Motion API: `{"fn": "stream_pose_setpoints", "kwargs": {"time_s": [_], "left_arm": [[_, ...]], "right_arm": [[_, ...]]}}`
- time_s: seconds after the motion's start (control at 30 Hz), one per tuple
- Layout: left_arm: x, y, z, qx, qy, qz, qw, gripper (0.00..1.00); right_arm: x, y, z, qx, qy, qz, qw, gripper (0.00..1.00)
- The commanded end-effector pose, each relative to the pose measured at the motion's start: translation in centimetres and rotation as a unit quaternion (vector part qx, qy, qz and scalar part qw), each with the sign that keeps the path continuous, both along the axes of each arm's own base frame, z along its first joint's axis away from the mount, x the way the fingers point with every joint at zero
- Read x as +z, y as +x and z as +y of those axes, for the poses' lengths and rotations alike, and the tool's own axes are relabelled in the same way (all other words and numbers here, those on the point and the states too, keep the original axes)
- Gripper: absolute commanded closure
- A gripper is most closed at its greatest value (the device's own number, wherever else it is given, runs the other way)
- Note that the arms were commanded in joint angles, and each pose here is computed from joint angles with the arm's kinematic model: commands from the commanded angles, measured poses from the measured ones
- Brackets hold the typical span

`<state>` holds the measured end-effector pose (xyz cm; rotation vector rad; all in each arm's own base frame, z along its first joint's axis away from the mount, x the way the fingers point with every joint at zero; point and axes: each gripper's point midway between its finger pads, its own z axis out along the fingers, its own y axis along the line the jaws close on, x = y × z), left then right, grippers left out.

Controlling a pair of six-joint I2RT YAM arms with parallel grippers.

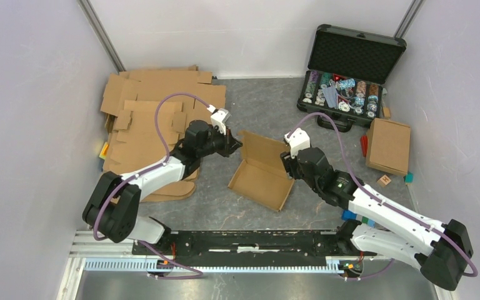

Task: Fold the paper box

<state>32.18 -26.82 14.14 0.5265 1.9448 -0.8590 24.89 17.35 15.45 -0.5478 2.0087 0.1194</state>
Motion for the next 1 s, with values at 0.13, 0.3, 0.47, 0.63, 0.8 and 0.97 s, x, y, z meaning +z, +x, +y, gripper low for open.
{"fn": "stream_pose_setpoints", "kwargs": {"time_s": [0.13,0.3,0.47,0.63,0.8,0.97], "left_arm": [[2.1,-0.4,0.4,0.024,-0.005,-0.038,0.999,0.88],[2.5,-0.6,0.4,0.026,-0.002,-0.046,0.999,0.87],[2.6,-0.8,0.2,0.024,-0.002,-0.05,0.998,0.87],[2.4,-1.0,0.1,0.021,-0.003,-0.045,0.999,0.87],[2.6,-1.3,0.0,0.036,-0.015,-0.033,0.999,0.86],[3.1,-1.7,-0.5,0.062,-0.017,-0.01,0.998,0.85]], "right_arm": [[0.0,0.6,-1.6,-0.062,0.001,0.003,0.998,0.52],[-0.6,0.3,-2.6,-0.078,-0.011,0.008,0.997,0.56],[-1.4,0.3,-3.2,-0.091,-0.009,0.01,0.996,0.57],[-1.3,0.6,-3.0,-0.105,0.015,0.007,0.994,0.72],[-1.1,1.1,-2.2,-0.124,0.062,0.003,0.99,0.85],[-0.3,1.7,-0.5,-0.125,0.119,0.003,0.985,0.96]]}}
